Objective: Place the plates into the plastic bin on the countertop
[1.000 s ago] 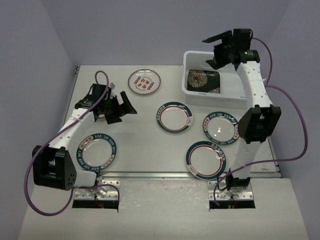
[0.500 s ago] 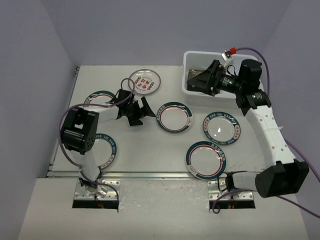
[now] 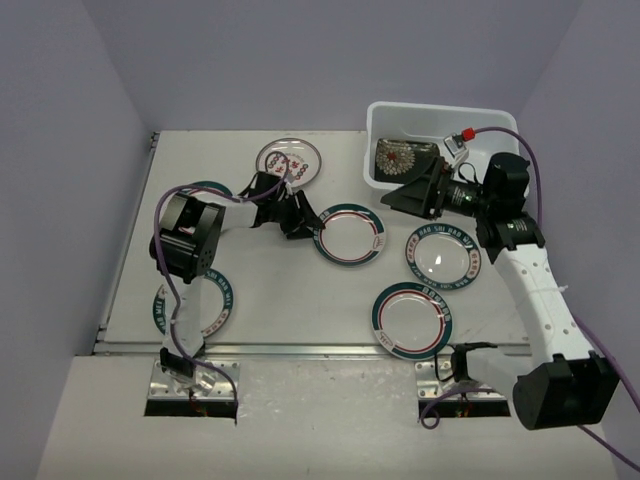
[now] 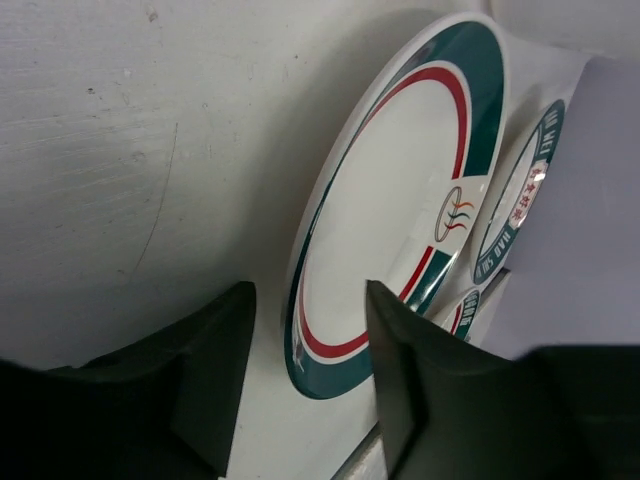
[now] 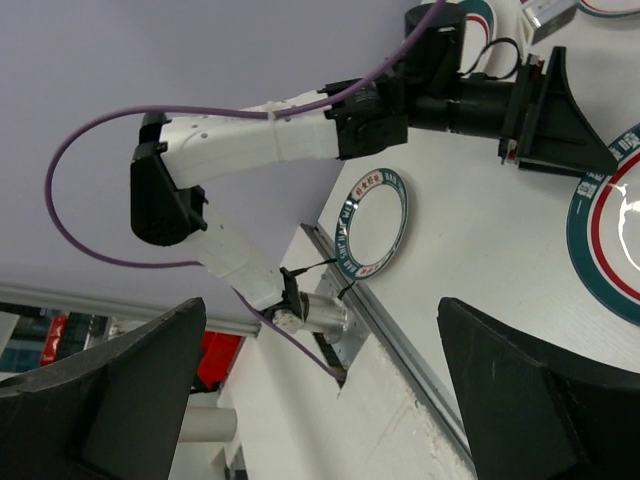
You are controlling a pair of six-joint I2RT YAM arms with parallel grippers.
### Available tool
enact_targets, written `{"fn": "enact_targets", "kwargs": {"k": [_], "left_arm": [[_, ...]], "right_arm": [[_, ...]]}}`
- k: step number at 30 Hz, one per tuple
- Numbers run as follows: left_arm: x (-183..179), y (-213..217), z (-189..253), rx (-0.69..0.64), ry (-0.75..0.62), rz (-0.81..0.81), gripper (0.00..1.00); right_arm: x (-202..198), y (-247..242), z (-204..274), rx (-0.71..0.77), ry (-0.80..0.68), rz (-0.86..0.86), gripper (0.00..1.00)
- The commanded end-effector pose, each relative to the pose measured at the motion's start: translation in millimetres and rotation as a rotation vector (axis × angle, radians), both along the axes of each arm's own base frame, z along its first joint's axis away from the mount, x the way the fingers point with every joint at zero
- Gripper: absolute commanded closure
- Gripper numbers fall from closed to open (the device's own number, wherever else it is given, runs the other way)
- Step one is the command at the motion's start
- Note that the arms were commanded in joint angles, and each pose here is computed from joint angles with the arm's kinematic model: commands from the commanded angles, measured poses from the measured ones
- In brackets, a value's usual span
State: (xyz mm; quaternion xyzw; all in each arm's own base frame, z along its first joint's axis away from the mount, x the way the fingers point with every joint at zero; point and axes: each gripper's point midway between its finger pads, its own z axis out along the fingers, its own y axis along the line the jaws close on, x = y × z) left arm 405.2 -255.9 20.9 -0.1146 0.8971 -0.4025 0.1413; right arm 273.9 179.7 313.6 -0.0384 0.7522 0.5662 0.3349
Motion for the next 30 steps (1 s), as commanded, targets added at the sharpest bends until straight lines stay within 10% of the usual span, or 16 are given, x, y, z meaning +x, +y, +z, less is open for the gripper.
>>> {"fn": "enact_targets", "kwargs": {"k": [1, 7, 20, 26, 30], "left_arm": [[-20, -8, -41, 0.063, 0.090, -0.048, 0.61], [-21, -10, -41, 0.073, 0.093, -0.077, 0.99], [-74, 3, 155, -0.125, -0.206, -0.085, 1.00], [-110, 2, 210, -0.234, -0.268, -0.143, 1.00], [-120, 3, 216, -0.256, -0.270, -0.162, 1.00]], "right_arm": [[-14, 0, 5, -0.022, -0.115, 0.042, 0.04], [-20, -1, -7, -0.041, -0.102, 0.048, 0.03], [12, -21, -99, -0.242, 0.088, -0.088, 0.04], [18, -6, -120, -0.213, 0.161, -0.026, 0.19], [18, 10, -116, -0.199, 0.152, 0.011, 0.49]]}}
